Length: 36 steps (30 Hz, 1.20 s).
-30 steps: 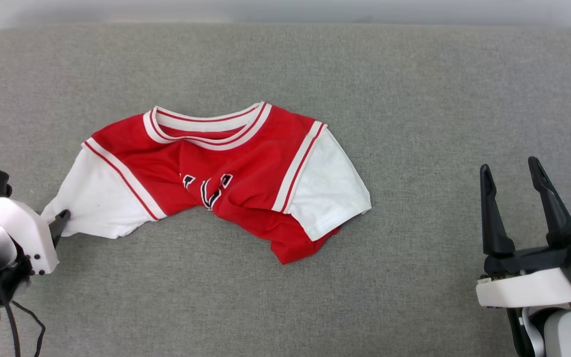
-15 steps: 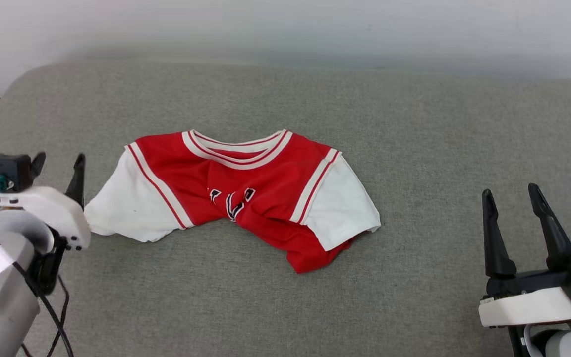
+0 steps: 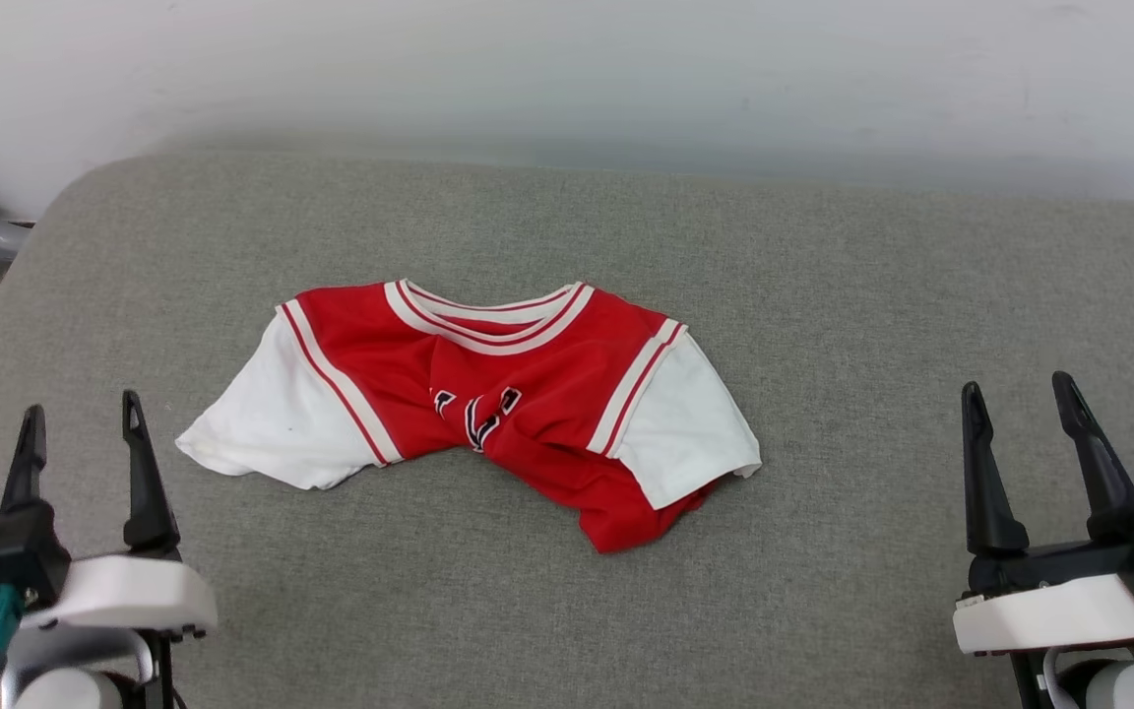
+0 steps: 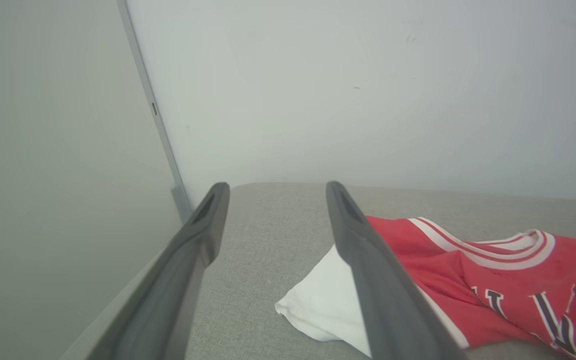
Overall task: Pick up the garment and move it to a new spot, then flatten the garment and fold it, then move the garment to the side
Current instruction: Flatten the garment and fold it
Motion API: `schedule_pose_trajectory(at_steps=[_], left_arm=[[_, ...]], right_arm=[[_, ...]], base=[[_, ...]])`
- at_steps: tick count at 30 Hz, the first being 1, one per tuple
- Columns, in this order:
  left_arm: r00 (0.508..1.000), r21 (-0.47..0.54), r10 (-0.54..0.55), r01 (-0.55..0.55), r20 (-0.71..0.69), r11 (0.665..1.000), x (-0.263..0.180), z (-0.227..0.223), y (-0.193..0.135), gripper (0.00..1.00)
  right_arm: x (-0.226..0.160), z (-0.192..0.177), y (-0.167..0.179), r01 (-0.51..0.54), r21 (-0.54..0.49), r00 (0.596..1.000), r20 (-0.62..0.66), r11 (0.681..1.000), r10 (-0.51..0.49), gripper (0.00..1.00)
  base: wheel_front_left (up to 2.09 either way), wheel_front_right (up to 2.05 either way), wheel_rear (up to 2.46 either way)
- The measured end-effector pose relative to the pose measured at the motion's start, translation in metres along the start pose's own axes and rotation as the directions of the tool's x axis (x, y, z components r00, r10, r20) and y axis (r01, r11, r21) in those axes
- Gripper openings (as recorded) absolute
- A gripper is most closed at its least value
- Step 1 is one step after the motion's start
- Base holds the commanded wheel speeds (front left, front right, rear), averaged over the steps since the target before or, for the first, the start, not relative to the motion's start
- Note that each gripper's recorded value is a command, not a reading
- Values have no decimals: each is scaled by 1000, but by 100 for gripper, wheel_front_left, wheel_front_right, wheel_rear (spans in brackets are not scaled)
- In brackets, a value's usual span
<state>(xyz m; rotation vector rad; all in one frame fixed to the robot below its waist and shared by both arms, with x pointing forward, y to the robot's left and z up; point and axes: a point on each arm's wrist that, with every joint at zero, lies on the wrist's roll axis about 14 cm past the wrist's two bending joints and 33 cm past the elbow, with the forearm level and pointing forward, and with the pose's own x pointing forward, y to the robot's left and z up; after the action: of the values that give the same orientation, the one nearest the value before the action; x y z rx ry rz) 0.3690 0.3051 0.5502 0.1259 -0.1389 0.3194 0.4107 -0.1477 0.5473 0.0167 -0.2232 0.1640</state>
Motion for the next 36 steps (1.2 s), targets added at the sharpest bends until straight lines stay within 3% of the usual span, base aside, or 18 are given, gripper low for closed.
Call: schedule_pose_trajectory(at_steps=[7,14,18,22,26,28,32,36], left_arm=[[999,31,42,-42,-14,999,-37,-10,8,100],[999,45,41,-39,-33,998,-44,-18,8,100],[999,49,40,-38,-31,998,-44,-19,8,100],[999,50,33,-31,-41,998,-45,-22,6,100],[999,53,30,-28,-42,998,-44,-23,4,100],[999,51,29,-27,-45,998,-44,-24,3,100],[998,53,31,-28,-51,998,-42,-26,2,100],[998,50,35,-32,-61,998,-39,-29,-1,100]], right_arm=[[14,18,12,-35,1,998,60,999,35,100],[58,36,38,-197,-88,972,115,976,206,100],[87,35,57,-310,-103,948,39,945,315,100],[103,19,78,-429,-100,899,-142,898,414,100],[99,-18,85,-535,-97,787,-420,840,452,100],[91,-38,88,-587,-79,697,-556,806,453,100],[63,-79,86,-668,-21,479,-776,744,409,100],[51,-103,81,-712,9,333,-876,702,349,100]], base=[[0,0,0],[0,0,0],[0,0,0],[0,0,0],[0,0,0],[0,0,0],[0,0,0],[0,0,0]])
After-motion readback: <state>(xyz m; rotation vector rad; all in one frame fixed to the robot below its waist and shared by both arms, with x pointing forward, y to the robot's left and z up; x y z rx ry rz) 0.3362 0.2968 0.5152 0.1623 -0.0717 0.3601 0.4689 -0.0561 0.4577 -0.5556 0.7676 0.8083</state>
